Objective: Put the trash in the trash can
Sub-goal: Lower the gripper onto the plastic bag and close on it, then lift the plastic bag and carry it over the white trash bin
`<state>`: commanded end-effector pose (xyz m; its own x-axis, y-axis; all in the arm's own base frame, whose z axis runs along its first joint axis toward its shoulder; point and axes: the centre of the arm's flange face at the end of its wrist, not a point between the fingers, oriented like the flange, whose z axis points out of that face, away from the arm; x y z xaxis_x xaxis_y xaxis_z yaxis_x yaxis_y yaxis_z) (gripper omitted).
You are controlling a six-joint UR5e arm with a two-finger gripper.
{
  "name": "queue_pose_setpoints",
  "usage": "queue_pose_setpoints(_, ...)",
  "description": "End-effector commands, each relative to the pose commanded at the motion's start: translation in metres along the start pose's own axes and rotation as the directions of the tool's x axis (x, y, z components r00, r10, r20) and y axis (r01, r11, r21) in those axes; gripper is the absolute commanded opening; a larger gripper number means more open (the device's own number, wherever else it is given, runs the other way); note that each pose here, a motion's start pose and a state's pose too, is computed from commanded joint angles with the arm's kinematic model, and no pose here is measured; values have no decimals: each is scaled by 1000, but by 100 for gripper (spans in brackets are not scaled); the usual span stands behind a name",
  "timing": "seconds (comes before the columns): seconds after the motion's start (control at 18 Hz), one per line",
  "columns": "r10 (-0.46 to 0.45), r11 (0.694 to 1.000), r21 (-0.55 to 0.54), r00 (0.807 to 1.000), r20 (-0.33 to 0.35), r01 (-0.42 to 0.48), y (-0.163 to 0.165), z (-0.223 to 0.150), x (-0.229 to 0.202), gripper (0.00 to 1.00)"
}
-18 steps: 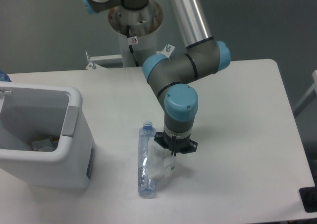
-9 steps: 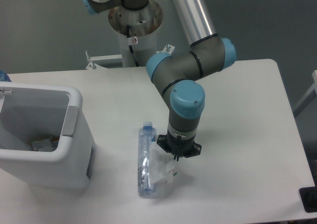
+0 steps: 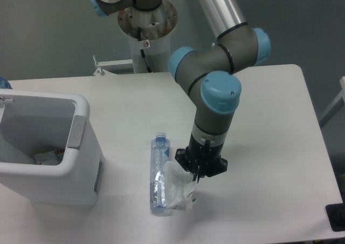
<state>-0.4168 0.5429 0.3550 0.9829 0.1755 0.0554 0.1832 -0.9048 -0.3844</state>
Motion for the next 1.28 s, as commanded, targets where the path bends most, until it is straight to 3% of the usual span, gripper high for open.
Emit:
queue_pose_setpoints(0.33,-36,992,123,999,-24,39,-19,-61,29,0)
queue_pose_setpoints(0.89,32,978,211,993,-116,-7,-55,-93,131,0)
queue_pose_setpoints(1.28,42,960,279,989,-141,-1,-59,-134,156,0)
